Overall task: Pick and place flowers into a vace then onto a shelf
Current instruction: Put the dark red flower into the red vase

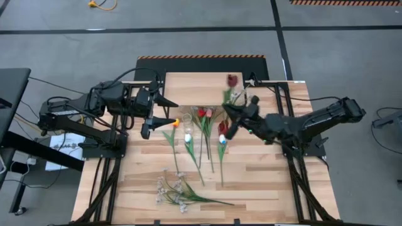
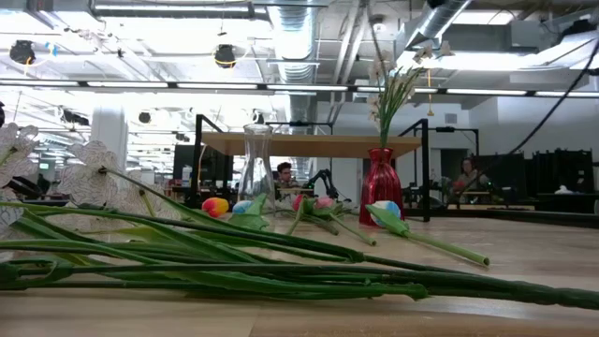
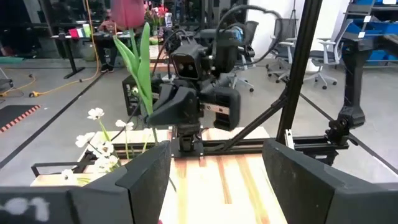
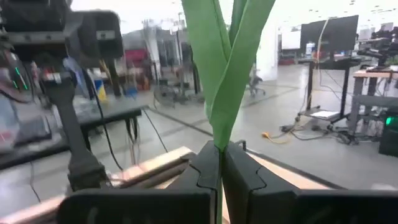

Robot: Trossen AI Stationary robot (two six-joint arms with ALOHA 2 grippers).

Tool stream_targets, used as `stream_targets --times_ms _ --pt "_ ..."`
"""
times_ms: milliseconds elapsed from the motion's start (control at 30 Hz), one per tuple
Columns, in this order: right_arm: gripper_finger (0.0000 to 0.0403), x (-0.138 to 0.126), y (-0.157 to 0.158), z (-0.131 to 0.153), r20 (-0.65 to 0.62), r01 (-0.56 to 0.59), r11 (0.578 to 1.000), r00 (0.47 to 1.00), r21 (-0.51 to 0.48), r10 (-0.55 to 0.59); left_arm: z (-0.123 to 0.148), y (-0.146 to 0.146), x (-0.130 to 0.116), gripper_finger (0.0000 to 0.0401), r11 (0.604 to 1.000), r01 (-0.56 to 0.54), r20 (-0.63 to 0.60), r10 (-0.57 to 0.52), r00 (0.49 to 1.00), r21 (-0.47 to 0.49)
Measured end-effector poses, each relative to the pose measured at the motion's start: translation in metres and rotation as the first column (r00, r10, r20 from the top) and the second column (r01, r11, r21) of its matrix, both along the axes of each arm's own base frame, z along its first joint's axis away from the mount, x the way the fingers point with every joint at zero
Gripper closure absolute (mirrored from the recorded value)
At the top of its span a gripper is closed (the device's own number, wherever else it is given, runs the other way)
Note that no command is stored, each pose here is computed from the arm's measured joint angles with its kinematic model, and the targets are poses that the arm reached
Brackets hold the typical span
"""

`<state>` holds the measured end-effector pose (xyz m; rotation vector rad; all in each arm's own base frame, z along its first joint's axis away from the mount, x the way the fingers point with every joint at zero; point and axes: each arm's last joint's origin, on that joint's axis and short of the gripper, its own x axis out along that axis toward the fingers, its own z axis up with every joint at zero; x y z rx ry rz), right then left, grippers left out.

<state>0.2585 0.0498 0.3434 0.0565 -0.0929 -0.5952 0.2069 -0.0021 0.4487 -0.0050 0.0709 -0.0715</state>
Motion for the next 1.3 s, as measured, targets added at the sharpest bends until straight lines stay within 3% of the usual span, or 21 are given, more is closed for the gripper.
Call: stream_targets --times_ms 167,300,467,800,1300 --pt "0.0403 -0.040 -0.001 -0.014 0.107 -0.067 0.997 0.992 -0.030 0.070 -0.001 0.000 0.000 0.0156 1.000 0.000 -0.014 0.000 1.000 0.000" --pt "0.0403 -0.045 0.006 -0.028 0.115 -0.150 0.983 0.980 -0.105 0.162 -0.001 0.000 0.000 0.0156 1.000 0.000 -0.016 0.000 1.000 -0.005" --pt "0.0403 -0.032 0.011 -0.048 0.075 -0.129 0.975 0.987 -0.181 0.145 -0.001 0.000 0.000 0.0156 1.000 -0.001 -0.015 0.000 1.000 -0.007" --pt "0.0403 -0.012 -0.008 -0.080 0.101 -0.008 0.986 0.995 -0.164 0.025 -0.001 0.000 0.000 0.0156 1.000 -0.002 -0.014 0.002 1.000 -0.025" --pt "0.0403 0.006 -0.021 -0.106 0.018 0.074 0.980 0.997 -0.186 -0.071 -0.002 0.000 0.000 0.0156 0.999 -0.004 -0.028 0.003 1.000 -0.045"
